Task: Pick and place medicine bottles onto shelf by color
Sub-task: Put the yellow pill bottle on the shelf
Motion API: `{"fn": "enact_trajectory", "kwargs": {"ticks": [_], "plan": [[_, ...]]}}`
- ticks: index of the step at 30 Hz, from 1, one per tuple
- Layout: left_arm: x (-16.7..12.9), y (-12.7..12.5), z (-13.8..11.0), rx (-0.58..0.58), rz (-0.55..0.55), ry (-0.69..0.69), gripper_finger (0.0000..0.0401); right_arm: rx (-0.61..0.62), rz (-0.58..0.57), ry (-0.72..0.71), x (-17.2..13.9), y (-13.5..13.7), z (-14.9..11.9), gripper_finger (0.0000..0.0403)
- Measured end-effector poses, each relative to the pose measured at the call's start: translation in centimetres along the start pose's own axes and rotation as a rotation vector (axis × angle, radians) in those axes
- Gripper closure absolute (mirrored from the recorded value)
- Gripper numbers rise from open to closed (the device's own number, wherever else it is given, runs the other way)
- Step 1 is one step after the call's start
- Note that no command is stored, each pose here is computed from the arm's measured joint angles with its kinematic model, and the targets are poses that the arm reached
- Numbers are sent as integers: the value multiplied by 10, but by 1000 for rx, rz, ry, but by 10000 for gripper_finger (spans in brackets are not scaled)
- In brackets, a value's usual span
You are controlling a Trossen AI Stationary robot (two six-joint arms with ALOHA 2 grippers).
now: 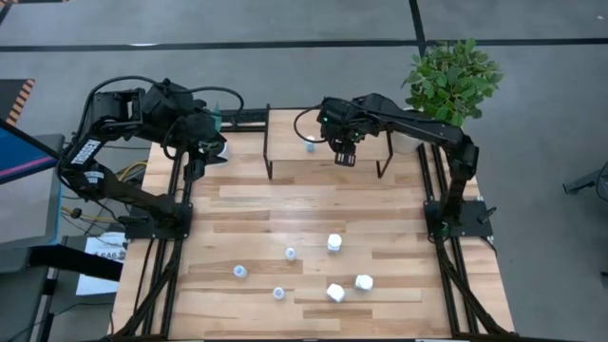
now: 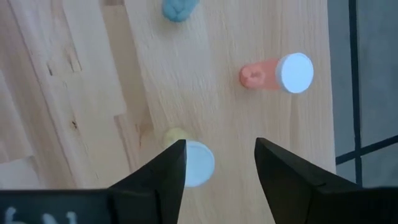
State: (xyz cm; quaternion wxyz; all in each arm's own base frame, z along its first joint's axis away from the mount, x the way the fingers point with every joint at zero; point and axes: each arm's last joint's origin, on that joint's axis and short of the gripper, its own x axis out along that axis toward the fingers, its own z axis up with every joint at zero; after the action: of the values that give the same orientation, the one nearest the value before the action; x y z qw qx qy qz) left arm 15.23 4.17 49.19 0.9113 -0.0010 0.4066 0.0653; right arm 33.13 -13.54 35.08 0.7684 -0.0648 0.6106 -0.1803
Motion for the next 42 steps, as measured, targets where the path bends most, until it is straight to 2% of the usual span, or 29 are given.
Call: {"fn": "enact_trajectory", "kwargs": {"ticks": [3,6,11,15,17,19,22,25,27,30,34,39,42], "plan": [[0,0,0,0,0,0,166,4,-33,-10,-7,-2,0,193],[0,0,0,0,0,0,166,37,-73,-56,-27,-8,2,193],[0,0,0,0,0,0,166,212,-68,-112,-68,-15,-5,193],[0,0,0,0,0,0,166,328,-2,-66,-74,-10,-14,194],[0,0,0,-1,0,0,166,333,135,-57,-76,-5,-23,194],[0,0,0,-5,0,3,166,343,197,-45,-80,6,-34,194],[0,0,-1,0,-3,5,166,351,213,-4,-83,22,-61,194],[0,0,-1,5,-3,5,166,439,194,-25,-91,39,-100,198],[0,0,-1,21,-3,5,166,511,204,-121,-87,55,-120,202],[0,0,0,26,-2,1,166,616,237,-370,-67,80,-135,209],[0,0,0,26,-1,-3,166,711,158,-642,-24,109,-144,223],[0,0,0,22,0,-3,166,759,7,-813,14,124,-143,244],[0,0,0,22,2,-3,166,768,-127,-785,28,126,-146,258]]}}
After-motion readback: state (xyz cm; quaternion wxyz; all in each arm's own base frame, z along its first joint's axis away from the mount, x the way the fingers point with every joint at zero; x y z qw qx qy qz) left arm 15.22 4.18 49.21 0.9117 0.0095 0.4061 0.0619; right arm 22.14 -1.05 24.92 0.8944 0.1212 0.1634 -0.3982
